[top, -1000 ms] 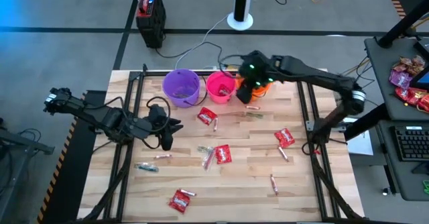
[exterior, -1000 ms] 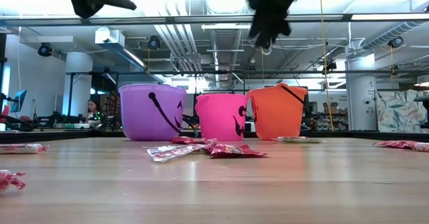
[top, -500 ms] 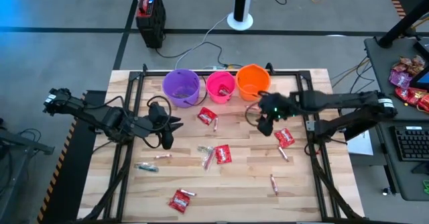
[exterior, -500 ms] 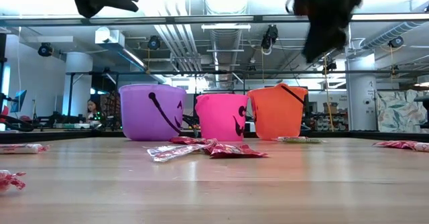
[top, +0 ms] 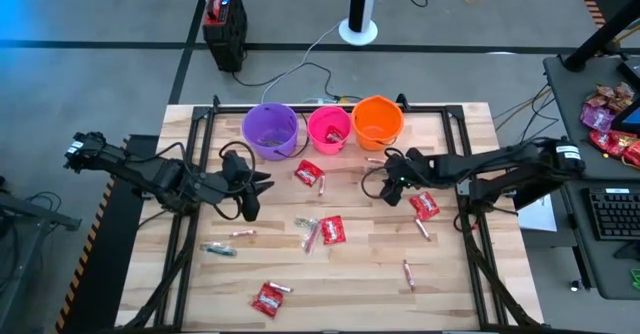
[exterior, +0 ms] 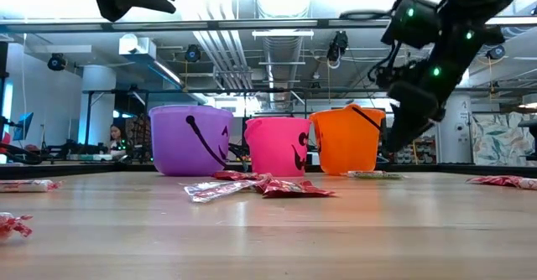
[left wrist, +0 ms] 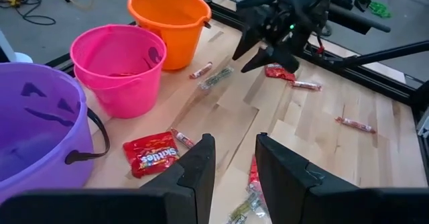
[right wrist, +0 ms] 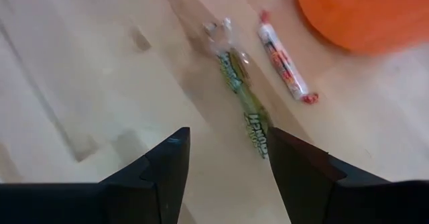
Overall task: Sort candy by brand, put in halloween buckets
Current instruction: Put the green candy into the purple bucket
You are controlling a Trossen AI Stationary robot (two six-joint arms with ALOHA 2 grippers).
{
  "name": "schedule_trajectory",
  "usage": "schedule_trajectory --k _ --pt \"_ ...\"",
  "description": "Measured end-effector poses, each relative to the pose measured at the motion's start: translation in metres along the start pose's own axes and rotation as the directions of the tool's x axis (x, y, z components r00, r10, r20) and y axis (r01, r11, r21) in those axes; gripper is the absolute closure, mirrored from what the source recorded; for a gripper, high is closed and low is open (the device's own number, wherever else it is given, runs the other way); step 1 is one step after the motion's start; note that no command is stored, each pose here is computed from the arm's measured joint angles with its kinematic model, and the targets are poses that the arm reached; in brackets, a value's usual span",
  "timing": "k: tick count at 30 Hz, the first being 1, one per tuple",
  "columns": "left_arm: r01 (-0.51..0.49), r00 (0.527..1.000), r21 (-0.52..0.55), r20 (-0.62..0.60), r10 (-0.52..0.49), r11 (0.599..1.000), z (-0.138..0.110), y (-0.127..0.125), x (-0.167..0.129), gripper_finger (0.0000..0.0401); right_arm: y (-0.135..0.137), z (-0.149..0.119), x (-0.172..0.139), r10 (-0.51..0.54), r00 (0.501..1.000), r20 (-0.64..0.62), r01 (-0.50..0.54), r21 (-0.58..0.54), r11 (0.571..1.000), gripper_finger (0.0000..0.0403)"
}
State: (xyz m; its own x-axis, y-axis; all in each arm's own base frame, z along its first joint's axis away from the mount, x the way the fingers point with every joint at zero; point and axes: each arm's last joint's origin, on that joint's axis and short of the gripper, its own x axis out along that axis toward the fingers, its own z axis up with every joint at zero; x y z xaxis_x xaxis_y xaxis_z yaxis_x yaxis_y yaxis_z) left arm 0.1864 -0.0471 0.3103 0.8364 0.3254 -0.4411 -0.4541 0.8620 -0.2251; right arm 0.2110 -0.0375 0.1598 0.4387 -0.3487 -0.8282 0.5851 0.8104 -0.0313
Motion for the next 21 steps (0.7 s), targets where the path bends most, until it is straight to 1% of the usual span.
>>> schedule_trajectory --k 6,10,14,17,19,21 --pt "-0.019 1.000 0.002 0.015 0.019 1.000 0.001 0.000 0.000 0.0310 -0.012 -0.008 0.020 -0.047 0.998 -0.044 0.049 0.028 0.998 0.0220" --pt "-0.022 1.000 0.001 0.016 0.022 1.000 0.001 0.001 0.000 0.0310 -0.015 -0.009 0.031 -0.006 0.999 -0.040 0.008 0.050 0.999 0.0221" --pt "-0.021 1.000 0.000 0.017 0.021 1.000 0.001 0.001 0.000 0.0310 -0.019 -0.011 0.040 -0.019 0.998 -0.067 0.023 0.063 0.998 0.0221" --pt "-0.020 1.000 -0.003 0.019 0.020 1.000 0.001 0.000 0.001 0.0310 -0.021 -0.010 0.047 0.010 0.997 -0.079 -0.006 0.050 0.999 0.0222" --pt "-0.020 1.000 -0.004 0.020 0.020 1.000 0.001 0.000 0.001 0.0310 -0.021 -0.011 0.050 0.034 0.995 -0.099 -0.030 0.042 0.999 0.0231" --pt "-0.019 1.000 -0.005 0.021 0.019 1.000 0.001 0.000 0.001 0.0310 -0.020 -0.014 0.054 0.045 0.991 -0.124 -0.041 0.036 0.999 0.0252"
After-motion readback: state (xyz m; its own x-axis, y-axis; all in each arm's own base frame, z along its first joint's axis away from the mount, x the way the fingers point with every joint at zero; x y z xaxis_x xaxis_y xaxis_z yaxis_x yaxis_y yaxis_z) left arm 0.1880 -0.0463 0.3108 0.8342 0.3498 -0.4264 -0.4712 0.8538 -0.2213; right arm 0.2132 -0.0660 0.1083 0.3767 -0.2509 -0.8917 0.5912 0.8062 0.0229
